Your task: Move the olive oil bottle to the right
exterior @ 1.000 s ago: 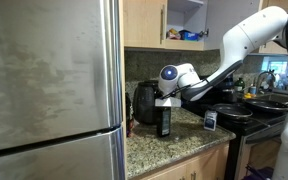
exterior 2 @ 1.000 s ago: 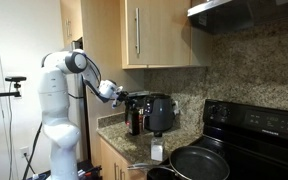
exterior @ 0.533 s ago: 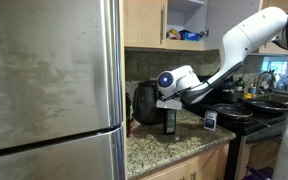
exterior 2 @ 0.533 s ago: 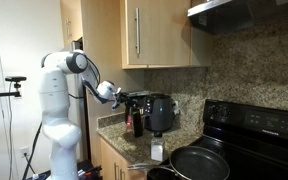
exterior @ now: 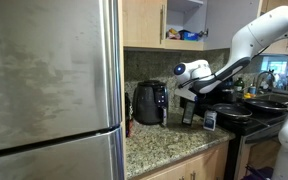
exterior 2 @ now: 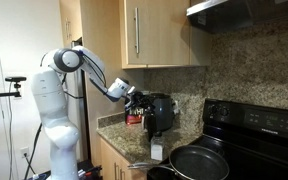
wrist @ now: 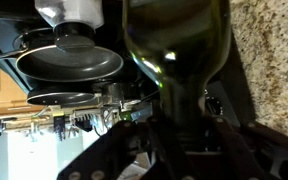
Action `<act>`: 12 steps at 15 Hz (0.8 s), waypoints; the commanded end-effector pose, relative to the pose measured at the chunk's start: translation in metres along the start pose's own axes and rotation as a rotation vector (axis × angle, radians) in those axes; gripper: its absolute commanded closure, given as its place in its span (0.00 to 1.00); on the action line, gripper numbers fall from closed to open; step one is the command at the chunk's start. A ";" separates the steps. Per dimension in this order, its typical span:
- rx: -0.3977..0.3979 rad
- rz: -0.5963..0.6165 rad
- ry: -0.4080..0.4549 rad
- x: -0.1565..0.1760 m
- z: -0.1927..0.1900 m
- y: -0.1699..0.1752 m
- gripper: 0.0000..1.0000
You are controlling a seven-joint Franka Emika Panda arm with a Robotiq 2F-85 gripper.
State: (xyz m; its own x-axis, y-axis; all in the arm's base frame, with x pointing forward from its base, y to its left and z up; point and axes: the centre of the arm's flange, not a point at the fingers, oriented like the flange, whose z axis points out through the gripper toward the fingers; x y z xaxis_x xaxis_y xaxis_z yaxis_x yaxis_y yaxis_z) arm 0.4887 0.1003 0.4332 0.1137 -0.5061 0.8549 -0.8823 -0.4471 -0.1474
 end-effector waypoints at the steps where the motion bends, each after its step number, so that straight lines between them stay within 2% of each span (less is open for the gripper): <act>1: -0.007 -0.004 -0.001 -0.001 0.003 0.001 0.66; 3: 0.001 -0.023 -0.008 -0.015 -0.001 -0.001 0.66; 4: -0.004 -0.026 -0.012 -0.019 0.001 -0.003 0.91; 8: -0.084 0.106 -0.012 0.005 0.041 -0.044 0.91; 12: -0.103 0.218 0.036 0.017 0.071 -0.089 0.91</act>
State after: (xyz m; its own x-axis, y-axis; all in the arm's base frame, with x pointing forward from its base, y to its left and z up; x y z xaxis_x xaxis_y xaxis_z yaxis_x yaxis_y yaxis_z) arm 0.5484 0.0763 0.4159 -0.0018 -0.5684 0.8228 -0.9257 -0.3102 -0.2163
